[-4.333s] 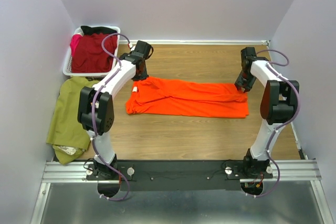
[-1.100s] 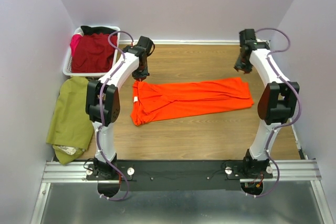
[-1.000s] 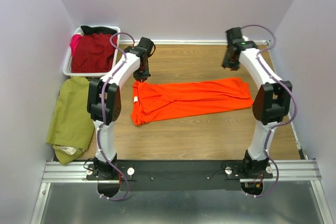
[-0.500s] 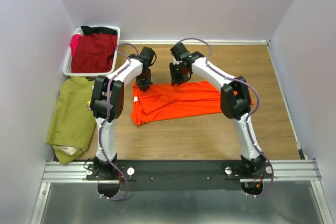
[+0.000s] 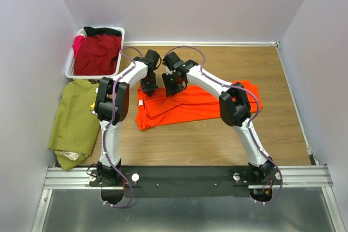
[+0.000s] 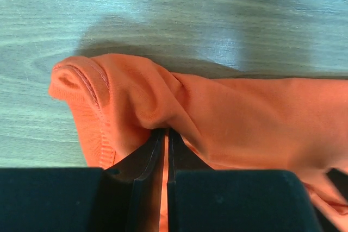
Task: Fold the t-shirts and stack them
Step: Rotate the tshirt 90 degrees
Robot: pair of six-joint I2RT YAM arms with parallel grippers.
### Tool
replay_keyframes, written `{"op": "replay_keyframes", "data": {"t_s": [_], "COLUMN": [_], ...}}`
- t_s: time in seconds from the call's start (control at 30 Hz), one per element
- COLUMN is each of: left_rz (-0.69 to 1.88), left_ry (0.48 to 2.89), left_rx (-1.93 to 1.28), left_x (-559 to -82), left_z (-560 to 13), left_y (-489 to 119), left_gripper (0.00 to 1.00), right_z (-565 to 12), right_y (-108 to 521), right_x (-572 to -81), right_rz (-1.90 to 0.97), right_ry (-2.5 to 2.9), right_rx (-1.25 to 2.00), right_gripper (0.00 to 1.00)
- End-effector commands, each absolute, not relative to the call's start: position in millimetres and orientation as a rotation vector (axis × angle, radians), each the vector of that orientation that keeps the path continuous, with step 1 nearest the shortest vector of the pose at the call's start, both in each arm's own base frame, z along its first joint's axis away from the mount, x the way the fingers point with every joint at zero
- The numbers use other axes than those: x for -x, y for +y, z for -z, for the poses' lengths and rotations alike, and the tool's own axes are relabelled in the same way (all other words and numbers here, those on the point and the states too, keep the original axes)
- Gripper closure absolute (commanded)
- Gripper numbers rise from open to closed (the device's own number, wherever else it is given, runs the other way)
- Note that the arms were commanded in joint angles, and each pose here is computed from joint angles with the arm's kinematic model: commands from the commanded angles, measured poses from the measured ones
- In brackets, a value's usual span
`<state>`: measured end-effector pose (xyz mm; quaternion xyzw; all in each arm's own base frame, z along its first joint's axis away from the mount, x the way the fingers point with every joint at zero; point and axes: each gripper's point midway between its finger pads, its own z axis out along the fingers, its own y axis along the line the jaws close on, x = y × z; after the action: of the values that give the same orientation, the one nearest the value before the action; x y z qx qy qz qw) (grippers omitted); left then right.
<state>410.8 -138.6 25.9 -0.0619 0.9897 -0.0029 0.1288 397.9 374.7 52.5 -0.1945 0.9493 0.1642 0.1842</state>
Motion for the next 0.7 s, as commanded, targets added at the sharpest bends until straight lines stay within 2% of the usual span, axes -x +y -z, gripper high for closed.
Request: {"op": "replay_keyframes", "data": {"t_s": [0.0,0.23,0.67], "left_rz": [0.05,0.096,0.143], "left_ry": [2.948,2.949,2.942], "left_rx": [0.214,0.21,0.248], "left_x": [-401,-402,-413], "left_z": [4,8,14], "left_y": [-135,-138,-134], "left_gripper": [0.85,0.85,0.85], "right_z": [-30,-34,-47], "right_y": [392,386,298], "right_x": [-373,-348,-272], "right_rz": [-0.464,-0.39,-0.206], "right_ry": [2.708,2.722,2.872], "right_rx": [0.66,0.691,0.681], "right_gripper": [0.59,0.61,0.61]}}
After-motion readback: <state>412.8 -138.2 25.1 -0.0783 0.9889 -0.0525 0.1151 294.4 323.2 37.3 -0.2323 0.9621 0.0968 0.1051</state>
